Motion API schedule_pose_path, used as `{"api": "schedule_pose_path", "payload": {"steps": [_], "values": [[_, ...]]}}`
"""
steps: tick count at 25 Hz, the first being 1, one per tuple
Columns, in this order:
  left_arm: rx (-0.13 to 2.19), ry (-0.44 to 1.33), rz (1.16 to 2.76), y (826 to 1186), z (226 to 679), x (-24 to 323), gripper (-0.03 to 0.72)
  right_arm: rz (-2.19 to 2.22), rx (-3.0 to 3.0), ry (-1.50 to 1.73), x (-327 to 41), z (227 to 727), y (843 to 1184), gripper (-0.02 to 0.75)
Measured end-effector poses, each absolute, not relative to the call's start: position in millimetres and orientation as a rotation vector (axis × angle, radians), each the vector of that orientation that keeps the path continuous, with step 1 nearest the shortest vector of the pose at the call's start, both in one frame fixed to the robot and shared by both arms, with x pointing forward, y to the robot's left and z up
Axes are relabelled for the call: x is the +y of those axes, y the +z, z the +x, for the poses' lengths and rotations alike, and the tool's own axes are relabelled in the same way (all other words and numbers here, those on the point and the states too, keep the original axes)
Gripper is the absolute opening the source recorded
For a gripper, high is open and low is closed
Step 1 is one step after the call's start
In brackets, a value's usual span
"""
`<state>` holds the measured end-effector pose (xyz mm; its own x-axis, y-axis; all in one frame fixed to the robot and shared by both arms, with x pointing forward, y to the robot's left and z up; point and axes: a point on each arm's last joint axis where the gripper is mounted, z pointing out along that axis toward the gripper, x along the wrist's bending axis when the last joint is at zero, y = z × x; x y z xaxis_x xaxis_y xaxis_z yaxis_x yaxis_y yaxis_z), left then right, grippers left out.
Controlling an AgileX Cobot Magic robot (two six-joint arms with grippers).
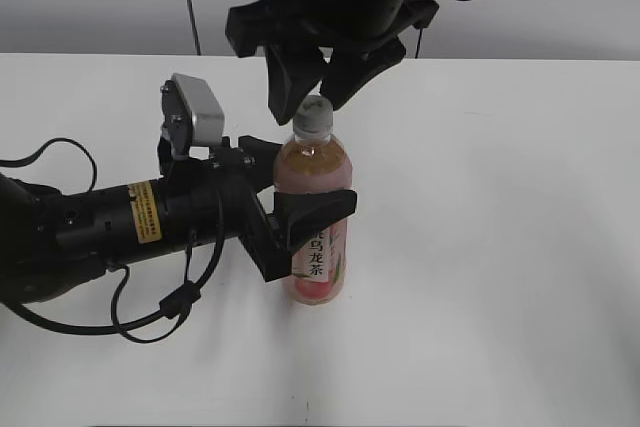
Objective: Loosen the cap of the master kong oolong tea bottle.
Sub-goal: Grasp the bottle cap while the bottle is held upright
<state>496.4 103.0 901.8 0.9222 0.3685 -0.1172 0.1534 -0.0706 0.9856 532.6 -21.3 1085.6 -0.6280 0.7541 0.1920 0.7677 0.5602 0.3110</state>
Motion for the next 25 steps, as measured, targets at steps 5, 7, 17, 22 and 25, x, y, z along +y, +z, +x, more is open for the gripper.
{"api": "schedule_pose_path", "payload": {"steps": [5, 7, 17, 22, 25], "values": [[0.406, 0.185, 1.647, 901.8, 496.4, 103.0, 0.463, -1.338, -2.742, -0.574, -21.3, 532.6, 1085.6, 0.396], [0.406, 0.185, 1.647, 901.8, 496.4, 103.0, 0.463, -1.338, -2.742, -0.574, -21.3, 532.6, 1085.6, 0.396], [0.406, 0.185, 1.647, 901.8, 496.4, 103.0, 0.463, -1.334, -2.735, -0.546, -28.2, 523.8, 1084.7, 0.396], [0.406, 0.185, 1.647, 901.8, 496.4, 103.0, 0.463, -1.333, -2.73, -0.544, -28.2, 523.3, 1084.2, 0.396], [0.405, 0.185, 1.647, 901.8, 496.3, 102.9, 0.463, -1.333, -2.73, -0.544, -28.2, 523.3, 1084.2, 0.396]]}}
